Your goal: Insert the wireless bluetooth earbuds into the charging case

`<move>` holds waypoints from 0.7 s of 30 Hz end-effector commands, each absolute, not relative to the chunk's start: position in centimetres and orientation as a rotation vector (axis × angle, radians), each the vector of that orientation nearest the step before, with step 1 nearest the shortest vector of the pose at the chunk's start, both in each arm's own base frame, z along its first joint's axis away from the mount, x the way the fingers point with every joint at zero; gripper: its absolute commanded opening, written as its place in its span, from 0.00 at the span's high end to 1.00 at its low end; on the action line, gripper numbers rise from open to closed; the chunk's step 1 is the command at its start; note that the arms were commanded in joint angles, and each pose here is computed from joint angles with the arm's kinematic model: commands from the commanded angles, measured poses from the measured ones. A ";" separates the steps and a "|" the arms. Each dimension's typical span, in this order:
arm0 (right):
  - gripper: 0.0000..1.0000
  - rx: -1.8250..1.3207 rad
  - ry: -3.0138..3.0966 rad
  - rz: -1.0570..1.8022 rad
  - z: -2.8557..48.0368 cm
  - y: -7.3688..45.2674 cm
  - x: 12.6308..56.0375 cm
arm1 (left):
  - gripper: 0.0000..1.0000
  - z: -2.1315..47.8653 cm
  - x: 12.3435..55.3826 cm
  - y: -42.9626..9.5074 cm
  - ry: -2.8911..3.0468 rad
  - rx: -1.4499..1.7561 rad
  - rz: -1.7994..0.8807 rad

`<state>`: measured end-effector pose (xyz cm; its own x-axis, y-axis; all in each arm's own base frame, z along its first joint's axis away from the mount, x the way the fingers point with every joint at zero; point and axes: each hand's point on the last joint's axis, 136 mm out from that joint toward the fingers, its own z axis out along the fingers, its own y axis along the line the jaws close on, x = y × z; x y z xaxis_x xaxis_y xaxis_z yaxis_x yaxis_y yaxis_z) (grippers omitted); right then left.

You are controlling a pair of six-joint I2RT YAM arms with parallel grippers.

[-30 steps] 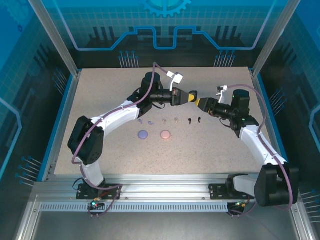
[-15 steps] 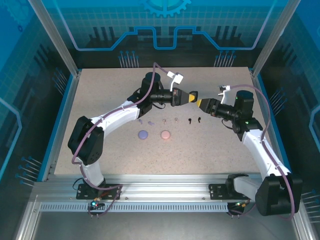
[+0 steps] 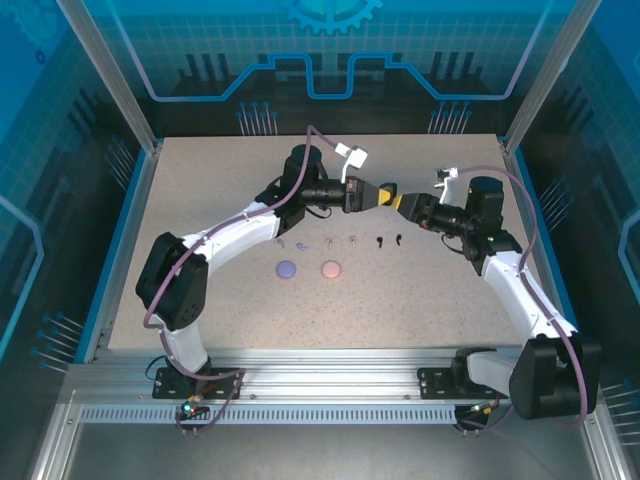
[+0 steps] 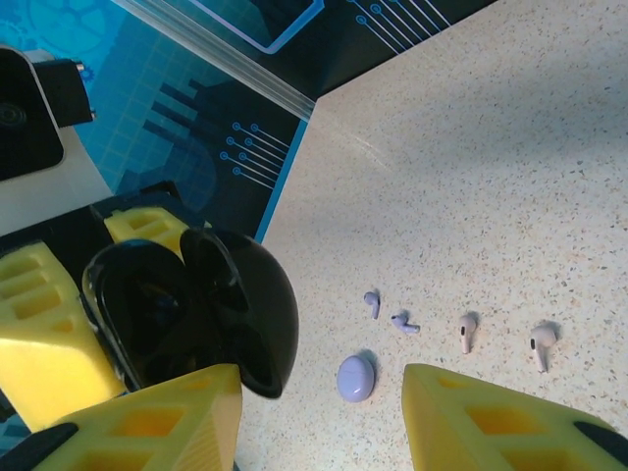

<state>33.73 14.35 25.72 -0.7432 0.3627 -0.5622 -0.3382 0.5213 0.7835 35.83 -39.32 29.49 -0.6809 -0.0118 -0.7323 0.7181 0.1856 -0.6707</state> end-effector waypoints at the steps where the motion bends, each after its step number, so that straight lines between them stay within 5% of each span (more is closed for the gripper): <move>1: 0.54 -0.013 2.002 1.263 27.5 14.4 34.3 | 1.00 31.0 35.2 -40.0 1.808 0.712 -1.582; 21: 0.87 -0.035 1.989 1.276 28.1 14.9 34.9 | 1.00 31.5 35.2 -40.7 1.791 0.703 -1.607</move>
<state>34.15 14.65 25.91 -0.7501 0.3607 -0.5543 -0.3460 0.5003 0.7937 35.87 -39.79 29.01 -0.7002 -0.0092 -0.7139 0.7006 0.1838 -0.6895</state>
